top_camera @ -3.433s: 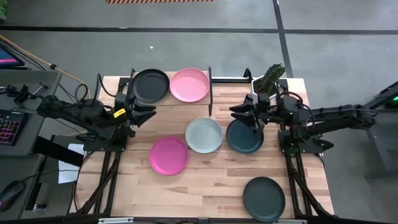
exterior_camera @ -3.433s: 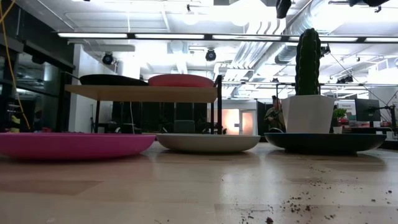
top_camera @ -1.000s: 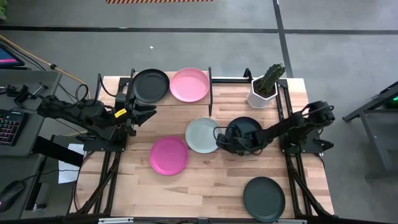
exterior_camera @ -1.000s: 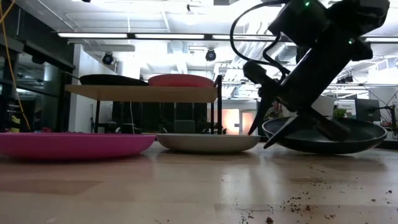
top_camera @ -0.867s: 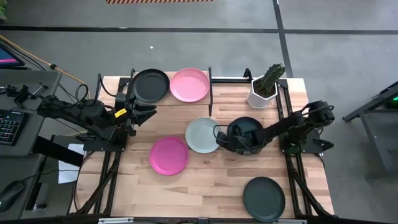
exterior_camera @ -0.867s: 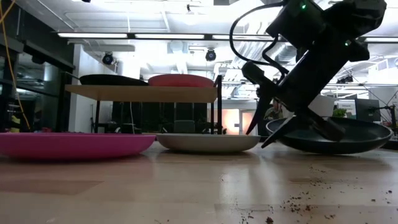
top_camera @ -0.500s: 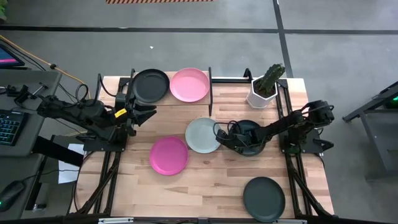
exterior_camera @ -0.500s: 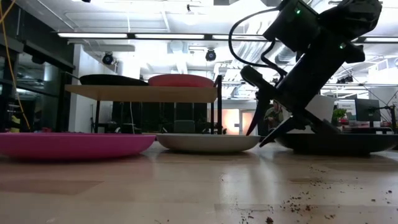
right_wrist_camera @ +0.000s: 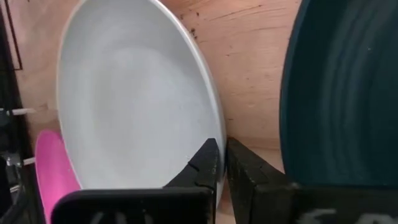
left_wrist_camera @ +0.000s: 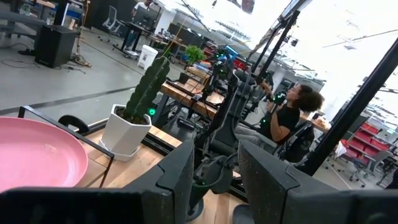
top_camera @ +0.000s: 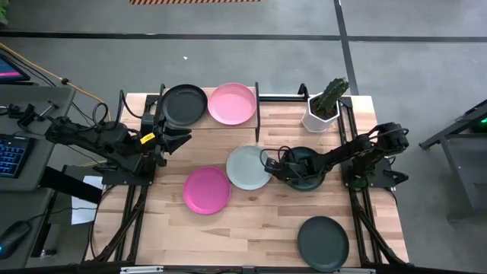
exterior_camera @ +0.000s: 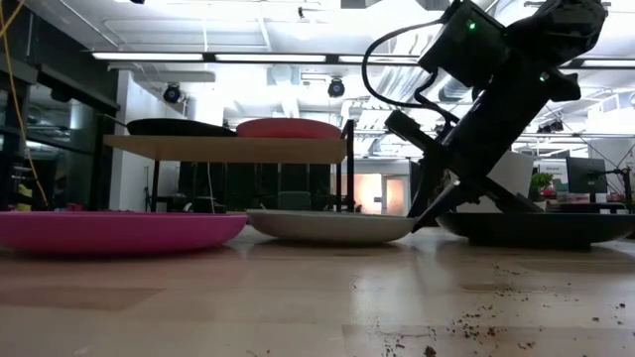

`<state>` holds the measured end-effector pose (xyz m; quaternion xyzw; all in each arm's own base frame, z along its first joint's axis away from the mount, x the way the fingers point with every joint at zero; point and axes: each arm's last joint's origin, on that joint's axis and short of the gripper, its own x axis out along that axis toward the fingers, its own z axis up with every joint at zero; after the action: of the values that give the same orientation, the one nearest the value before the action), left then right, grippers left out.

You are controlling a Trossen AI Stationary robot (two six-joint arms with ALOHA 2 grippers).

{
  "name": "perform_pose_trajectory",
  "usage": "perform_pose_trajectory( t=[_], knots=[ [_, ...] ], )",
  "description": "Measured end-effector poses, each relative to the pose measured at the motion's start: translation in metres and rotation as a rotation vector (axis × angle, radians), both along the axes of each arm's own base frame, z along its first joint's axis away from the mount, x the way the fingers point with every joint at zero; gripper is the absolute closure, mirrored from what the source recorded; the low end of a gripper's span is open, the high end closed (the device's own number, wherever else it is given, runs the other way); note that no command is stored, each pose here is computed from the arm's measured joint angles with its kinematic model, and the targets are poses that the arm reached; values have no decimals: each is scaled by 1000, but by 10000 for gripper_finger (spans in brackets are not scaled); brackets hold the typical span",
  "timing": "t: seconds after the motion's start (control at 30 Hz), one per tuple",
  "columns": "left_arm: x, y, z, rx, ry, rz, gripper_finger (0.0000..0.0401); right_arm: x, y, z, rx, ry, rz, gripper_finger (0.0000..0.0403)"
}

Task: Place and stack plates onto a shelf
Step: Stack the white plate on the top of the light pink plate on the shelf

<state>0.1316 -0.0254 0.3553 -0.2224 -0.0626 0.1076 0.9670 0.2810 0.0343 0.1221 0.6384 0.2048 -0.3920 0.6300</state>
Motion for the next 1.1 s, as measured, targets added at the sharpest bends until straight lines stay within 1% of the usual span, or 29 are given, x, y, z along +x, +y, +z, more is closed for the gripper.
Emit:
perform_pose_trajectory(
  t=[0.1,0.2,0.3,0.4,0.47,0.53,0.63,0.73,0.87,0.97,1.03,1.1],
  knots=[
    [0,0,0,-1,0,0,286,0,0,2,-14,1,19,401],
    [0,0,0,-1,0,0,286,-2,-1,10,-37,-15,48,402],
    [0,0,0,-1,0,0,286,-6,-5,26,-80,-39,71,402],
    [0,0,0,-24,-6,-2,286,-16,-9,46,-138,-52,101,402],
    [0,0,0,-27,-7,-2,286,-24,-12,64,-189,-76,163,402],
    [0,0,0,-27,-7,-2,286,-32,-13,80,-229,-109,272,402],
    [0,0,0,-26,-7,-2,286,-43,-12,102,-249,-191,429,402],
    [0,0,0,-28,-7,8,286,-50,-7,119,-253,-293,514,403],
    [0,1,0,-30,-9,32,286,-54,0,128,-279,-357,555,403],
    [-1,1,2,-36,-26,38,286,-49,2,134,-239,-415,514,403],
    [-1,1,3,-40,-38,38,286,-41,2,151,-268,-460,500,403],
    [-1,1,4,-44,-52,38,286,-33,-4,177,-335,-475,500,403]
  ],
)
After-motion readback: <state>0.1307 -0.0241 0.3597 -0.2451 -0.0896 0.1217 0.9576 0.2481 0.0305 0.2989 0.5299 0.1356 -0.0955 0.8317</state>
